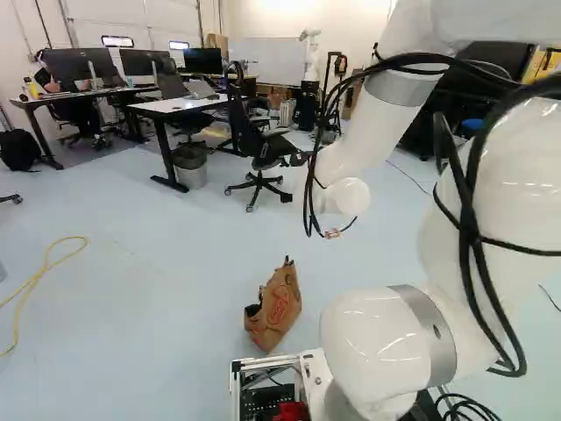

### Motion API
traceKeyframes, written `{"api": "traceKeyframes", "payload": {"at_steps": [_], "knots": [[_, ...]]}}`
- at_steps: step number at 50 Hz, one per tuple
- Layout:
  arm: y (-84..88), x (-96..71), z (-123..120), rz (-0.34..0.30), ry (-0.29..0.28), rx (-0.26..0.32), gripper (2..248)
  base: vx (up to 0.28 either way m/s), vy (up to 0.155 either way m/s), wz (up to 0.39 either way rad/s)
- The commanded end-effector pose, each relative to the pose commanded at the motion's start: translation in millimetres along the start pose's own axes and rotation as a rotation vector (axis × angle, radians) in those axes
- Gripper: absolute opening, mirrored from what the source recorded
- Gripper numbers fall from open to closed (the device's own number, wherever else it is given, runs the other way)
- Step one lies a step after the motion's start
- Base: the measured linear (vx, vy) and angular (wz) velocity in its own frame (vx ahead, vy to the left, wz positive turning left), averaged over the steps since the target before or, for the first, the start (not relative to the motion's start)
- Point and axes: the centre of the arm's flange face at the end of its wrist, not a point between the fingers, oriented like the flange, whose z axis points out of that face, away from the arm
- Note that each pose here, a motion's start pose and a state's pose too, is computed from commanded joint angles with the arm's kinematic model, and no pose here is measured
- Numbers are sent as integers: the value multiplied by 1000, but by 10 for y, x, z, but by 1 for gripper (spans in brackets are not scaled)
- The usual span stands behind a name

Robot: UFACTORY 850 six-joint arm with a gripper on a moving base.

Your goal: Pick up the grocery bag from the ground

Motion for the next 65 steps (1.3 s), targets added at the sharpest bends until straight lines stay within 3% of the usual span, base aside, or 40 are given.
{"api": "traceKeyframes", "payload": {"at_steps": [15,35,45,65], "knots": [[-9,34,239,-65,-162,36,247,0,0,0],[-39,-50,690,-137,-428,66,247,0,0,0],[-89,-29,953,-151,-465,76,247,0,0,0],[-260,22,1485,-180,-482,102,247,0,0,0]]}}
